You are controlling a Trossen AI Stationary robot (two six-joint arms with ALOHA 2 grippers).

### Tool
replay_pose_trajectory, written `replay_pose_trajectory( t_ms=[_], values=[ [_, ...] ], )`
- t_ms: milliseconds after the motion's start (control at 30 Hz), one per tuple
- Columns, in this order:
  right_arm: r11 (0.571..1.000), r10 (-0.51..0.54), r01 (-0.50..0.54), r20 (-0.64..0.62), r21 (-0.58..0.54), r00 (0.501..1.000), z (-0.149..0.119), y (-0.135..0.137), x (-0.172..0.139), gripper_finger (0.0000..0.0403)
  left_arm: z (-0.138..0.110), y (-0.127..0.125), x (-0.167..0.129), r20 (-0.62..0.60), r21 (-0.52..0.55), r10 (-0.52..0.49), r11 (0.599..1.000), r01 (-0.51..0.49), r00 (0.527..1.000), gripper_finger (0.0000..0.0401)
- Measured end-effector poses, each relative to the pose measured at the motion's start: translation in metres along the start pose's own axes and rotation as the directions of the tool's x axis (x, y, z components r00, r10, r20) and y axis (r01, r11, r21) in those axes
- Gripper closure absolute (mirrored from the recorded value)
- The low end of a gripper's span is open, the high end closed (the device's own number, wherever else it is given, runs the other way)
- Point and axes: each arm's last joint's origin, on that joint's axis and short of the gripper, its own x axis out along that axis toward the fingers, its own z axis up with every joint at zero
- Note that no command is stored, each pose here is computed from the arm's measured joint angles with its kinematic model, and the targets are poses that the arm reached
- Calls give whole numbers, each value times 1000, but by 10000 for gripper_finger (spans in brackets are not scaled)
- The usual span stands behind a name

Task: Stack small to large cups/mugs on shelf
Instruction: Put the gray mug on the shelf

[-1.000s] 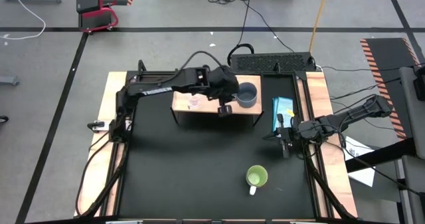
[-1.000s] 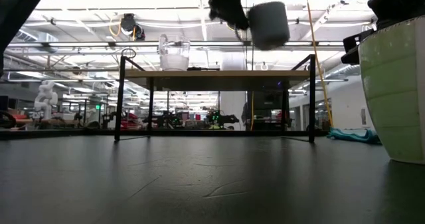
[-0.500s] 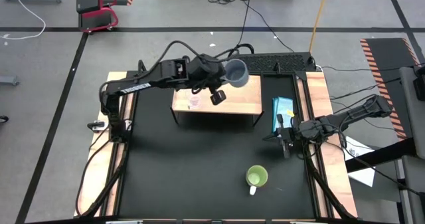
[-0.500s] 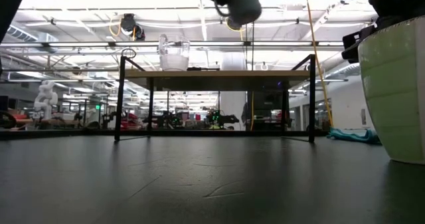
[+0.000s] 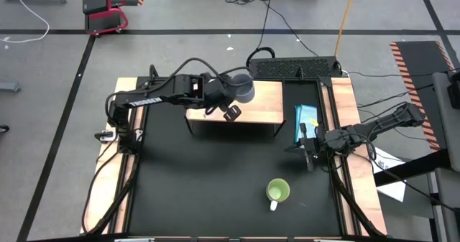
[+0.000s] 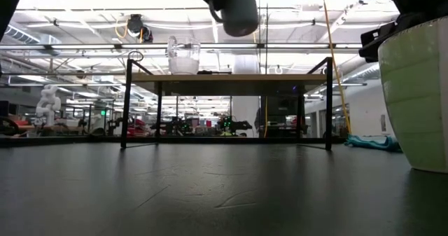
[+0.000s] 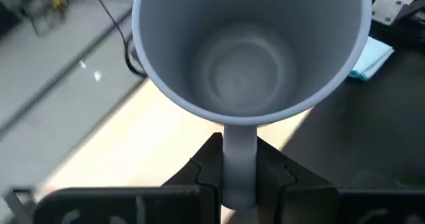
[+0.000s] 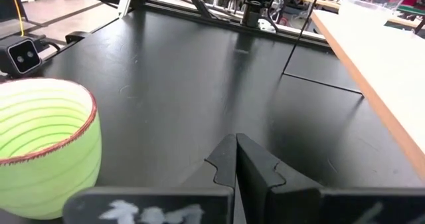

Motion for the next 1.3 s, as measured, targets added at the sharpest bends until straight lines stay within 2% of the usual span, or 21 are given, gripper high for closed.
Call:
replay_pose_trajectory(
  t_ms=[100, 300, 533, 900, 1067, 1300],
  values=[
    [1000, 0, 0, 2, 0, 1000, 0, 0, 0, 403, -5, -1, 3, -58, -64, -4, 998, 0, 998, 354],
    [1000, 0, 0, 2, 0, 1000, 0, 0, 0, 403, -11, -10, 4, -92, -140, -29, 990, 16, 995, 354],
    [1000, 0, 0, 2, 0, 1000, 0, 0, 0, 403, -20, -29, 6, -112, -119, -25, 993, 11, 993, 354],
    [1000, 1, -1, -8, -2, 1000, -1, 0, 0, 403, -43, -71, 38, -127, -71, 80, 993, -89, 989, 354],
    [1000, 1, -1, -8, -2, 1000, -1, 0, 0, 403, -48, -78, 49, -142, -68, 102, 991, -113, 985, 354],
    [1000, 1, -1, -9, 0, 1000, -1, 0, 0, 403, -47, -75, 49, -136, -86, 131, 986, -143, 982, 354]
  ],
)
